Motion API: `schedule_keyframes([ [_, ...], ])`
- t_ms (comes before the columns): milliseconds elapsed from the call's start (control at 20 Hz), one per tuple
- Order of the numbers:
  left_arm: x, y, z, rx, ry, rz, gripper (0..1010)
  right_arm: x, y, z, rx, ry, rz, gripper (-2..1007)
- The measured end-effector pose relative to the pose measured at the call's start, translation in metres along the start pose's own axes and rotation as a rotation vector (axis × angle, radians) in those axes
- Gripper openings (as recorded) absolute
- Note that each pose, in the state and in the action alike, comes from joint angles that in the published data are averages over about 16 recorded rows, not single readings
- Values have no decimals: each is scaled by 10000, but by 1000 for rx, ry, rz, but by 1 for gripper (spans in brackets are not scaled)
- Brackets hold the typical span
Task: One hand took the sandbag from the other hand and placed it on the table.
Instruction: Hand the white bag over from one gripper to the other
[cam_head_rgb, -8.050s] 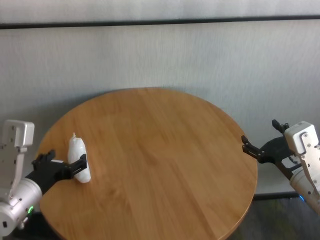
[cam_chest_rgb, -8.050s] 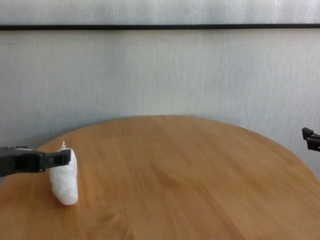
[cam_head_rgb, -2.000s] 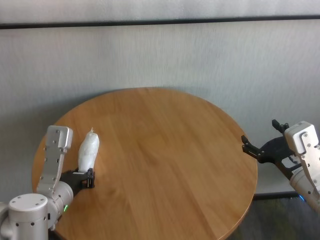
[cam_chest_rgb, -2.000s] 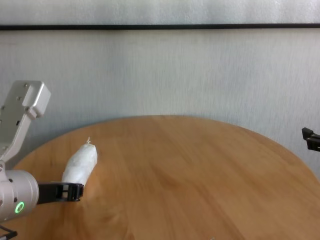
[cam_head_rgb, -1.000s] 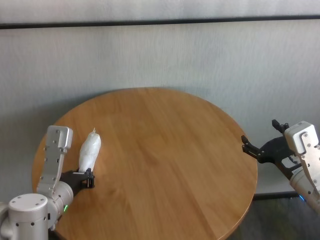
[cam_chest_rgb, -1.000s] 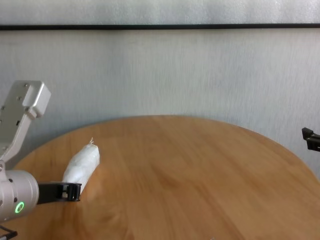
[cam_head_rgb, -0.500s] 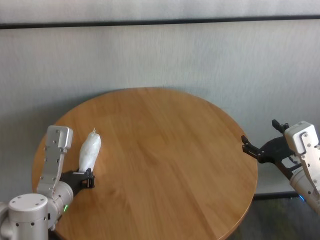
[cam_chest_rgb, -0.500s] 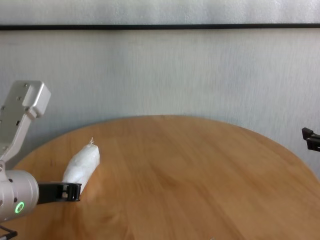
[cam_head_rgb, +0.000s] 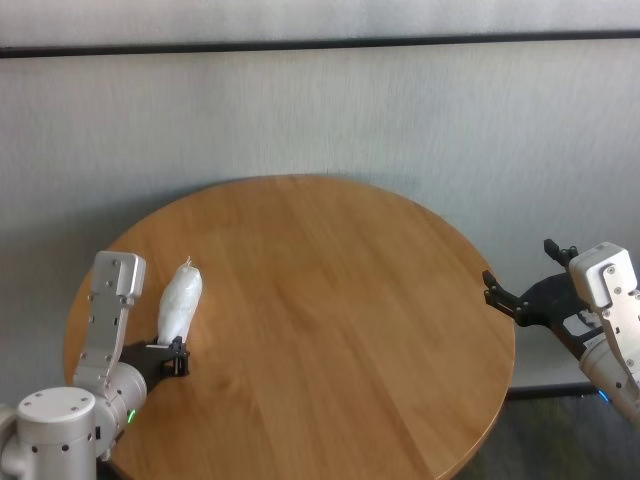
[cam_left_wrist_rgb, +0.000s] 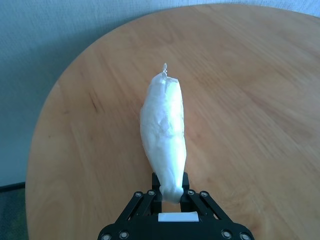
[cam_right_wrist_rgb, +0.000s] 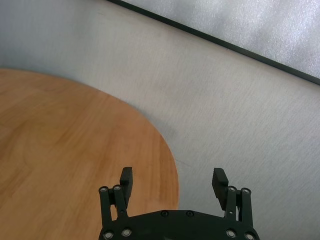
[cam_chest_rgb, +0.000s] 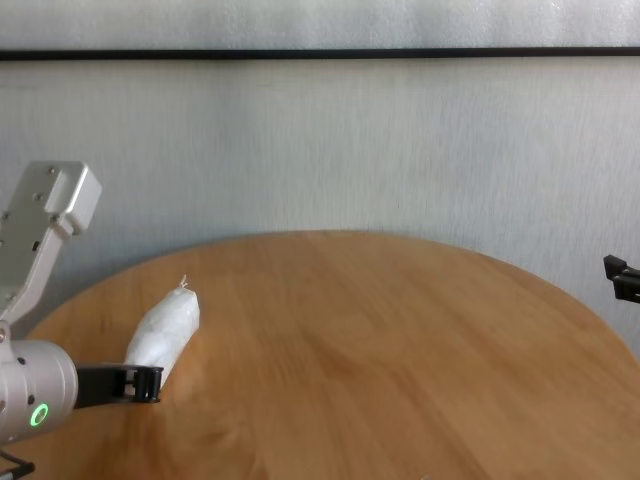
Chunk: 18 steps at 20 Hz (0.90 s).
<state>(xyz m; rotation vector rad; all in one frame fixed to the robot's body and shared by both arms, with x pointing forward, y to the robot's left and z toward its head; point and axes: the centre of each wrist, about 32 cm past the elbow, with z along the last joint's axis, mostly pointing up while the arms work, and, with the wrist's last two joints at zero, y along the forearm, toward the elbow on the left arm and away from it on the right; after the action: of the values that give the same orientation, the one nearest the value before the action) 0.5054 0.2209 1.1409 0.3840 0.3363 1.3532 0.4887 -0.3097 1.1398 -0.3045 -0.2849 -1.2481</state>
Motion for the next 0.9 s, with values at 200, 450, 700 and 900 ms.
schedule_keyframes([
  [200, -16, -37, 21, -7, -12, -27, 204, 0, 0, 0, 0, 0, 0, 1002],
  [450, -45, -97, 57, -27, -36, -71, 204, 0, 0, 0, 0, 0, 0, 1002],
  [700, -64, -142, 95, -54, -61, -109, 204, 0, 0, 0, 0, 0, 0, 1002],
  [900, -62, -143, 115, -83, -73, -122, 204, 0, 0, 0, 0, 0, 0, 1002],
])
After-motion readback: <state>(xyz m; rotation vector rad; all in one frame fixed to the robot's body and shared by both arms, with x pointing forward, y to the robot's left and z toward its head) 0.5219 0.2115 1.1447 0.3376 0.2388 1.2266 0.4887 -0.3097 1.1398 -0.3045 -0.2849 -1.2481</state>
